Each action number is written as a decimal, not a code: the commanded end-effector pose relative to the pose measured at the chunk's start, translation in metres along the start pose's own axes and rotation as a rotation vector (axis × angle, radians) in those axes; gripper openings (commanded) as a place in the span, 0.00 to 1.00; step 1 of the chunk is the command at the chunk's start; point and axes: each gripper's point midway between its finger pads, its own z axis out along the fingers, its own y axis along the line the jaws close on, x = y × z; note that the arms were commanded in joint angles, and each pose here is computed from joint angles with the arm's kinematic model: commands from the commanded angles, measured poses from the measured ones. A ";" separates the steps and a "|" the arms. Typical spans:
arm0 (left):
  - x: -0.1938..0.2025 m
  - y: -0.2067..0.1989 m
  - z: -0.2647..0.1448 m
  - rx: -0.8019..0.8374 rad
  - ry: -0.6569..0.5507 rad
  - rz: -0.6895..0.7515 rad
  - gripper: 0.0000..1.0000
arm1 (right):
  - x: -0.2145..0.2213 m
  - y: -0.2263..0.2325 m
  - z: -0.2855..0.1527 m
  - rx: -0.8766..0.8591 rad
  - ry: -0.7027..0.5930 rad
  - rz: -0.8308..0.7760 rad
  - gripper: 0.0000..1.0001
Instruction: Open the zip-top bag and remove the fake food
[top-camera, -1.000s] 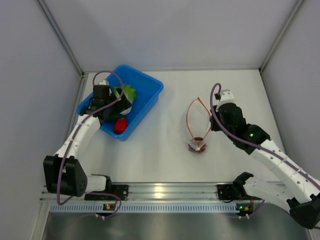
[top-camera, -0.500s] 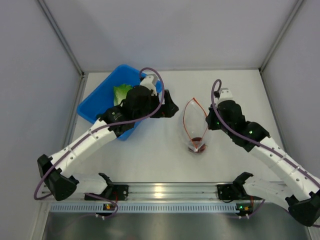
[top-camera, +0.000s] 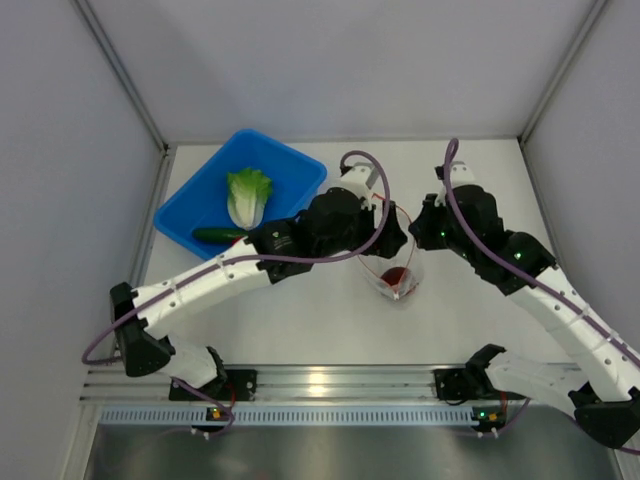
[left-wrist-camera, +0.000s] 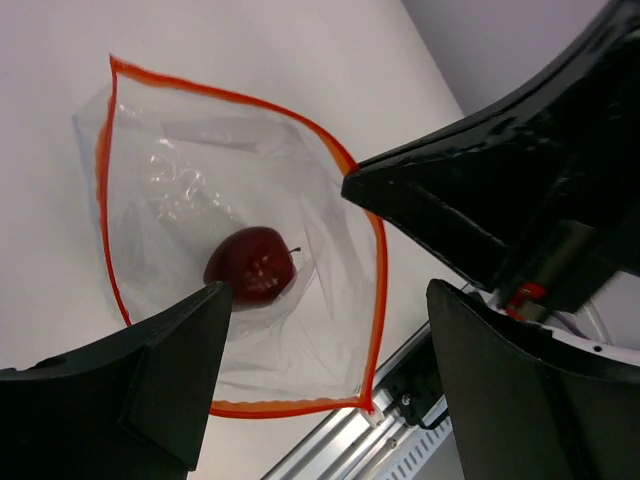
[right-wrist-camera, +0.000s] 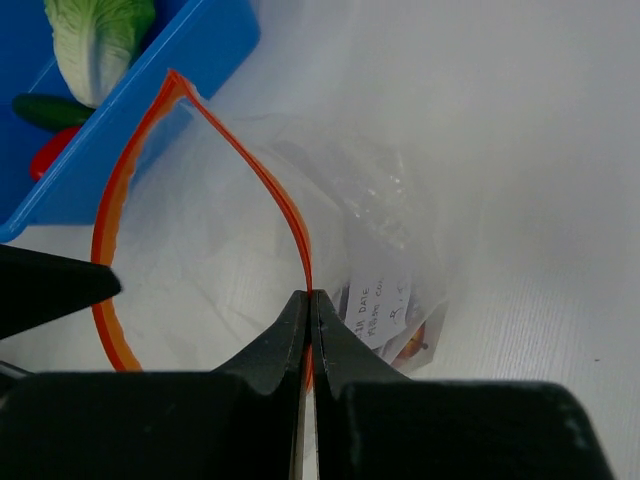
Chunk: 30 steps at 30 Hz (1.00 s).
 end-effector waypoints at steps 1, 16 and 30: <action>0.004 0.001 0.018 -0.045 -0.018 -0.004 0.84 | -0.017 0.001 -0.017 -0.005 -0.031 0.025 0.00; 0.070 0.022 0.083 -0.125 0.084 -0.052 0.54 | -0.009 -0.009 -0.037 -0.005 -0.075 0.073 0.00; 0.147 0.027 0.132 -0.116 0.285 0.014 0.69 | 0.024 -0.028 -0.035 0.020 -0.069 0.072 0.00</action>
